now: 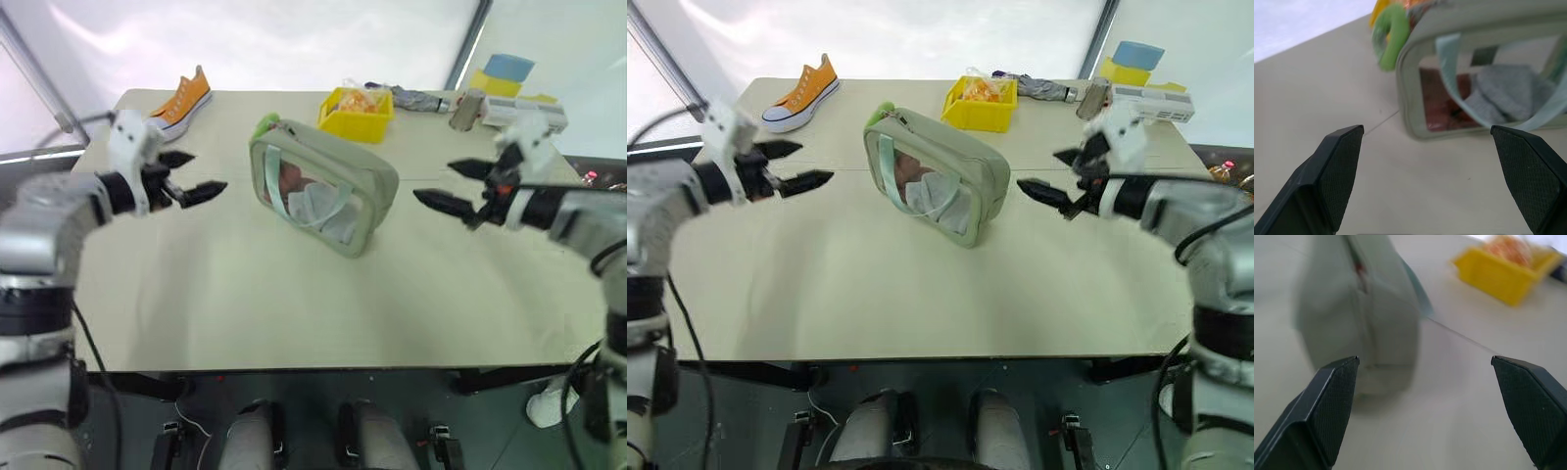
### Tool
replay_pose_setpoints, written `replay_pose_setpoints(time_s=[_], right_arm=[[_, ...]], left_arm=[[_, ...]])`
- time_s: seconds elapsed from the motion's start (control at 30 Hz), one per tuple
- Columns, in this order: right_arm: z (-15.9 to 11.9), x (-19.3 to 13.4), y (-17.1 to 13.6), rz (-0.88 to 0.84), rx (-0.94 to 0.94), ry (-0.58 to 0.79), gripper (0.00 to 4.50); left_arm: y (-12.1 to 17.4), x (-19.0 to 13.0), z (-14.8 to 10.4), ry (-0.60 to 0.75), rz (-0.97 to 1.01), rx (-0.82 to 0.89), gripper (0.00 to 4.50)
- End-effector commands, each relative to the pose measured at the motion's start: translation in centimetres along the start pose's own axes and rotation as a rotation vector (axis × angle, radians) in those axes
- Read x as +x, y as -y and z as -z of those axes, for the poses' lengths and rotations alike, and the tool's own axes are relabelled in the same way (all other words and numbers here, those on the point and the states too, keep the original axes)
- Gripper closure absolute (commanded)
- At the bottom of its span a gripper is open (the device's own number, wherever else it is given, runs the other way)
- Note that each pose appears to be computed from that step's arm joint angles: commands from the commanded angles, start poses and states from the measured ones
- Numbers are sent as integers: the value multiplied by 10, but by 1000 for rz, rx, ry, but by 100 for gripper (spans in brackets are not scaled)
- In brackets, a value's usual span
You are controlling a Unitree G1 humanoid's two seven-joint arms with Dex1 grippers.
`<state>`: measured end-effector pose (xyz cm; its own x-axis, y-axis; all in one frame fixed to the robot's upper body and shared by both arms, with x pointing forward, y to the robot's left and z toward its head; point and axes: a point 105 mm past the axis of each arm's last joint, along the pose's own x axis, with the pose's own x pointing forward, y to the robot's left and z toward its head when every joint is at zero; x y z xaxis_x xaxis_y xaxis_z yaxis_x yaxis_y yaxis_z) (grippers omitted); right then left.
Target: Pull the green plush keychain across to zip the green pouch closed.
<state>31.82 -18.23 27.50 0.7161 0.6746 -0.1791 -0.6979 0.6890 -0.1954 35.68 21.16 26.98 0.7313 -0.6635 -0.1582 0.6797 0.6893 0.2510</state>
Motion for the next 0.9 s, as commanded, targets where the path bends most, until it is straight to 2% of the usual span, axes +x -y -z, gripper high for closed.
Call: replay_pose_setpoints(time_s=[0.03,0.1,0.27,0.5,0.63,0.77,0.9], right_arm=[[-17,-1,-17,-138,-14,23,0],[-20,1,-18,-142,-39,22,0],[-22,6,-18,-126,-59,24,0],[-47,21,-22,-102,-71,106,0],[-66,52,-22,-29,-91,149,0],[-65,86,-36,-41,-109,124,0],[-56,113,-49,-84,-134,67,0]], left_arm=[[-2,-7,-21,35,81,26,6],[-7,-7,-27,49,75,39,6],[-10,-4,-25,47,57,75,6],[-12,0,-24,54,43,105,6],[18,4,-38,81,168,146,6],[44,8,-47,101,237,179,6],[55,8,-41,80,232,206,6]])
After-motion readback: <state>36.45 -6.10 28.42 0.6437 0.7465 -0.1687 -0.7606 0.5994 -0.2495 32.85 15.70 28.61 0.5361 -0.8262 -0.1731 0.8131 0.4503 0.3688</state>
